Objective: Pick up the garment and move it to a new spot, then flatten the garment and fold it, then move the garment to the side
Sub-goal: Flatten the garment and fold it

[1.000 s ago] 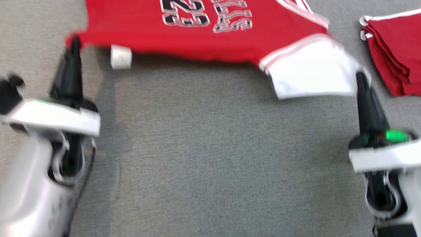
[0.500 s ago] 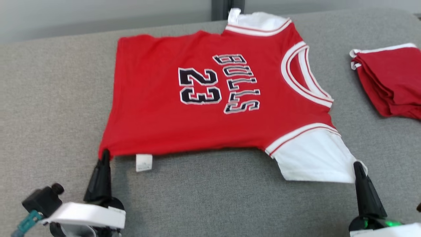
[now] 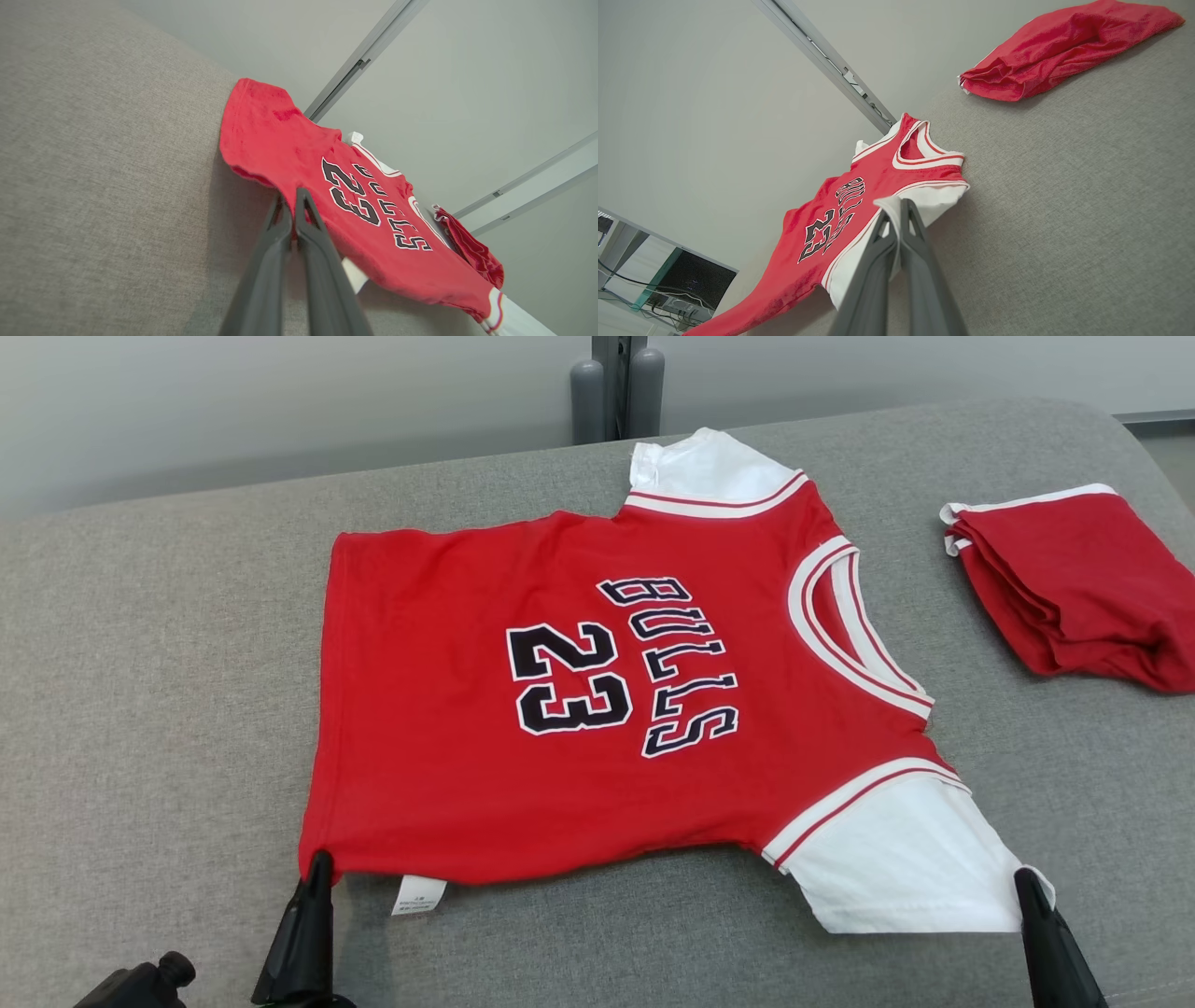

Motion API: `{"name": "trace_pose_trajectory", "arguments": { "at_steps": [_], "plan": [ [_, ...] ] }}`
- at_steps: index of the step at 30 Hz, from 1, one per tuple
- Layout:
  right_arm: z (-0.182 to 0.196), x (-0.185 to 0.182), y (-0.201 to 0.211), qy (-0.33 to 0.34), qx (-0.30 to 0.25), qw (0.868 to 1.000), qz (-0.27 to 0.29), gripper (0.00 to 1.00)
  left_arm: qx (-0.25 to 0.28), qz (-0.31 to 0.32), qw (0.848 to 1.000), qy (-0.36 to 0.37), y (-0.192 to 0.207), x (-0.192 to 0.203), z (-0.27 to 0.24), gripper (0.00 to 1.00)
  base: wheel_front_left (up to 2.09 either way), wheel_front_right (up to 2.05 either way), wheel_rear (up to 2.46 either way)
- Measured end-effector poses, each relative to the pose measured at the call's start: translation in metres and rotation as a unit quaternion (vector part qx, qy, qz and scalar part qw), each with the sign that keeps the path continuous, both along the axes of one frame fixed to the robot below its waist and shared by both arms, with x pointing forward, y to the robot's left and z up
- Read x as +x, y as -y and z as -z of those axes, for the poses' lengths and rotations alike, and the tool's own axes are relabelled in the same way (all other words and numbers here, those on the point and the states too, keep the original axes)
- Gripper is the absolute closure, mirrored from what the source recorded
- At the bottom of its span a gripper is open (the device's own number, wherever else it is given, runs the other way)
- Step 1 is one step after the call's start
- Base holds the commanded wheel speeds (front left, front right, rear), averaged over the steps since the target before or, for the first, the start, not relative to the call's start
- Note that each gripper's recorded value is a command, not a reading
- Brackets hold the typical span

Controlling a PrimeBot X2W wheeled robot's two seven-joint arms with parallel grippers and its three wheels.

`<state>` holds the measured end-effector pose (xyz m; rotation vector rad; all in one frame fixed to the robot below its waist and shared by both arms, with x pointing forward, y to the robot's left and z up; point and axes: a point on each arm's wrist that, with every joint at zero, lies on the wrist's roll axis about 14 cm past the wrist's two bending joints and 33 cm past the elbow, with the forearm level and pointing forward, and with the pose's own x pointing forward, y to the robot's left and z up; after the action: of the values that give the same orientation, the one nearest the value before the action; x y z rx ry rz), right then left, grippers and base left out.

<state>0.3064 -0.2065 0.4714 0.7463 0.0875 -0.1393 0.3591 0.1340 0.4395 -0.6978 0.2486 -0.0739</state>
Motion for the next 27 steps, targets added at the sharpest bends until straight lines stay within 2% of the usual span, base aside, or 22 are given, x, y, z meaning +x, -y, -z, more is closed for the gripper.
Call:
{"name": "trace_pose_trajectory", "arguments": {
  "at_steps": [10, 17, 27],
  "plan": [
    [0.022, -0.001, -0.002, -0.029, 0.018, 0.999, 0.001, 1.00, -0.009, 0.020, 0.999, -0.027, 0.017, -0.006, 0.012, 1.00, 0.00, 0.00, 0.00],
    [0.022, 0.010, -0.007, -0.023, 0.024, 0.999, -0.007, 1.00, -0.018, 0.013, 1.000, -0.014, 0.017, 0.005, 0.008, 1.00, 0.00, 0.00, 0.00],
    [0.016, 0.068, 0.010, 0.001, 0.004, 1.000, 0.004, 1.00, -0.004, 0.014, 1.000, 0.012, 0.016, 0.063, 0.003, 1.00, 0.00, 0.00, 0.00]
  ]
}}
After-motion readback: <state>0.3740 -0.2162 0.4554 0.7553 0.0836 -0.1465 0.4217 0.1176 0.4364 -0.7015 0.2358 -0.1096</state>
